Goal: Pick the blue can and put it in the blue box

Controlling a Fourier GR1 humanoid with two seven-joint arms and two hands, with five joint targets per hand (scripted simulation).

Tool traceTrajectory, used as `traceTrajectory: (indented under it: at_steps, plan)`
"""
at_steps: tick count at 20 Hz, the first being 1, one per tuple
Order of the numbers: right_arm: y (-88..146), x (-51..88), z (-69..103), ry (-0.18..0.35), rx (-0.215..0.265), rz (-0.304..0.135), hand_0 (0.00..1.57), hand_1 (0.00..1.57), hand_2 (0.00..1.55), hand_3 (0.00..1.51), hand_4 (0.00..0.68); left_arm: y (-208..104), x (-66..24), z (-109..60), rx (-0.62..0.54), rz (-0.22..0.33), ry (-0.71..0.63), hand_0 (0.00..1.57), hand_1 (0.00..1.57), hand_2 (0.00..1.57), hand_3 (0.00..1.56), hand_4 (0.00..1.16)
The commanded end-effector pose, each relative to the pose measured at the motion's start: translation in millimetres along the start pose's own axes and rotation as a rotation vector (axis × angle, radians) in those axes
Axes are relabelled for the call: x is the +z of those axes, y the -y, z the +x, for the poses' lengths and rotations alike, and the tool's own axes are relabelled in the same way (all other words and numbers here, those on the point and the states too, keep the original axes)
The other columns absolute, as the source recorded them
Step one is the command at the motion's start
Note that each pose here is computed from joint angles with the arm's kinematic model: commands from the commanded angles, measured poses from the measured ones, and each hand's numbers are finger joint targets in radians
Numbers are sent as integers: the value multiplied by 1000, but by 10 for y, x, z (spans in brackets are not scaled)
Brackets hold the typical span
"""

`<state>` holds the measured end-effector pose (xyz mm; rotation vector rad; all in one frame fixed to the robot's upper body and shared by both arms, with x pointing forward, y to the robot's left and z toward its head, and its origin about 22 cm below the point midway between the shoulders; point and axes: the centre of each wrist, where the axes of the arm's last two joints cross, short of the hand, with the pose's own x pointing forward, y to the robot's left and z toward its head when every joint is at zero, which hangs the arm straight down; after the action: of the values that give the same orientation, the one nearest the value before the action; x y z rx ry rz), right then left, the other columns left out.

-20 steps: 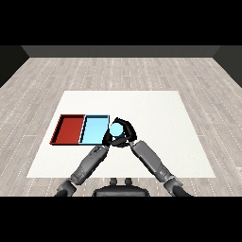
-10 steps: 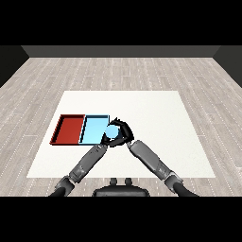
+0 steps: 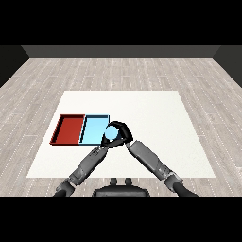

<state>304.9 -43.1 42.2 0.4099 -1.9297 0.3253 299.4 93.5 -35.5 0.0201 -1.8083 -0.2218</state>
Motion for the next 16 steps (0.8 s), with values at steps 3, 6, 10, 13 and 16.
traceTrajectory:
  at_steps: [3,6,10,13,16]
  plan:
    - [17,-188,110,-21,-44,6,1438,1438,1454,1393,583,190,-137,200,140,-27,-21,914,914,944,831,651]
    - [-50,-22,38,-25,-77,-6,1405,1405,1451,1396,552,-85,-122,36,131,10,-71,1481,1481,1457,1368,601]
    - [171,101,95,-43,-152,-35,1091,1091,1121,798,0,164,-127,10,126,16,-96,1571,1571,1544,1473,765]
    - [45,33,83,-52,-114,-43,0,0,0,0,0,83,-61,-7,145,3,-78,1571,1571,1516,1448,1097]
    - [52,34,83,-52,-113,-43,0,0,0,0,0,18,-127,1,150,16,-69,1571,1571,1516,1448,1097]
